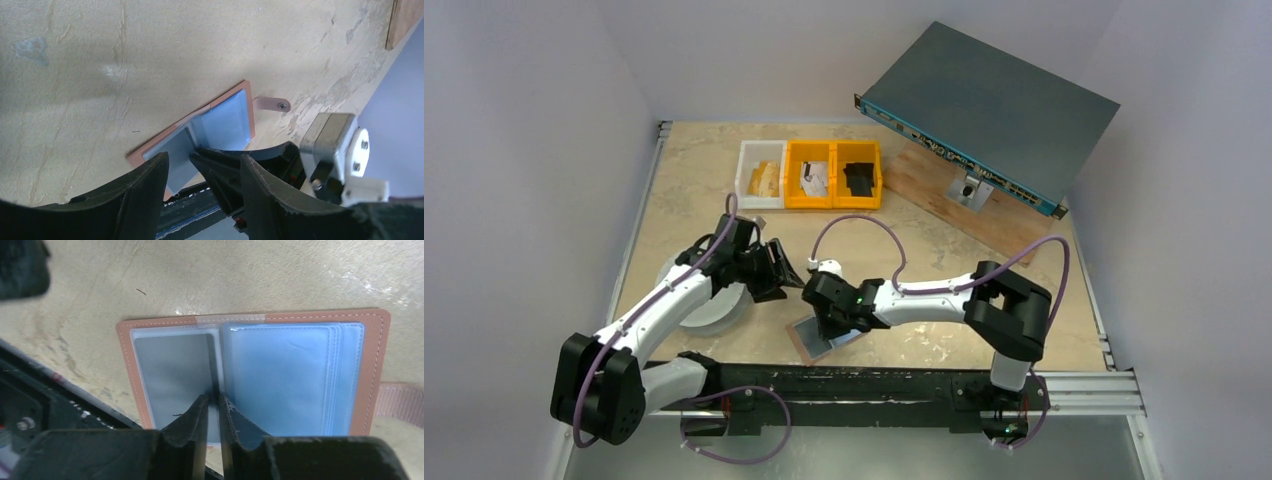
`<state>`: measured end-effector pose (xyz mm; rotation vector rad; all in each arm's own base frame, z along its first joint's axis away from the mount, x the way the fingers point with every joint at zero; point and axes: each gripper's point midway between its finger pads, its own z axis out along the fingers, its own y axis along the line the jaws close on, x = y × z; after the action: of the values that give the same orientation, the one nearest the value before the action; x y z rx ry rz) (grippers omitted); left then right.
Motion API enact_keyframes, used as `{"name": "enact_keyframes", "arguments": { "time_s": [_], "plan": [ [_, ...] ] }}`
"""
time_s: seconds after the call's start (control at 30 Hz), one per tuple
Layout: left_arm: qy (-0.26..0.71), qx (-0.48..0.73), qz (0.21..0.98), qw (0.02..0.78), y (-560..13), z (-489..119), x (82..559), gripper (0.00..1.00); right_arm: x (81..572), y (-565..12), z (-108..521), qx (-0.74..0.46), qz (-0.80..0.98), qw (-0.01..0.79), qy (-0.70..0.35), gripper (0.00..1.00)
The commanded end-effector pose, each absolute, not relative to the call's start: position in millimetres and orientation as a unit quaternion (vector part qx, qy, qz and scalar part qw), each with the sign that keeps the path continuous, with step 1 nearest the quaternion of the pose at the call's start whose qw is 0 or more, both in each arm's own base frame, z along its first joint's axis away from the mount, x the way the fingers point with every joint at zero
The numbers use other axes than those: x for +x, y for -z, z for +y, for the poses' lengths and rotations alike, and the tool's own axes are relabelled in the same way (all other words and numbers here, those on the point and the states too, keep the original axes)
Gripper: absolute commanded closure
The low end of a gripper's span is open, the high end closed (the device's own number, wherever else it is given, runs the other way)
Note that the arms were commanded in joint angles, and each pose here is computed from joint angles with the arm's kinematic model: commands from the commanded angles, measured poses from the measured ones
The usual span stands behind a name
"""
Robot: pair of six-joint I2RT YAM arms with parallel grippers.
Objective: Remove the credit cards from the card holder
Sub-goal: Remove the credit card from the card holder.
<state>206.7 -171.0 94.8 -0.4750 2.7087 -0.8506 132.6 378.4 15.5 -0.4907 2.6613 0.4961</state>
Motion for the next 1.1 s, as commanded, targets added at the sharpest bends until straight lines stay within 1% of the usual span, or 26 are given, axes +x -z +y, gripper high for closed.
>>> {"name": "enact_keyframes", "arguments": {
  "time_s": [0.0,0.2,0.33,0.57,1.07],
  "plan": [
    [0.313,-0.143,0.931,0.12,-88,-177,201,0.47,105,35,366,-0.151,0.962,0.098,-0.205,0.89],
    [0.293,-0.144,0.941,0.094,-64,-181,173,0.47,110,46,357,-0.119,0.962,0.072,-0.235,0.93],
    [0.277,-0.155,0.944,0.094,-52,-182,159,0.47,111,54,351,-0.098,0.962,0.056,-0.249,0.95],
    [0.236,-0.173,0.95,0.112,-43,-168,151,0.46,109,63,345,-0.088,0.962,0.042,-0.255,0.97],
    [0.208,-0.174,0.956,0.109,-31,-158,142,0.45,110,68,337,-0.071,0.963,0.035,-0.256,0.99]
  ]
}}
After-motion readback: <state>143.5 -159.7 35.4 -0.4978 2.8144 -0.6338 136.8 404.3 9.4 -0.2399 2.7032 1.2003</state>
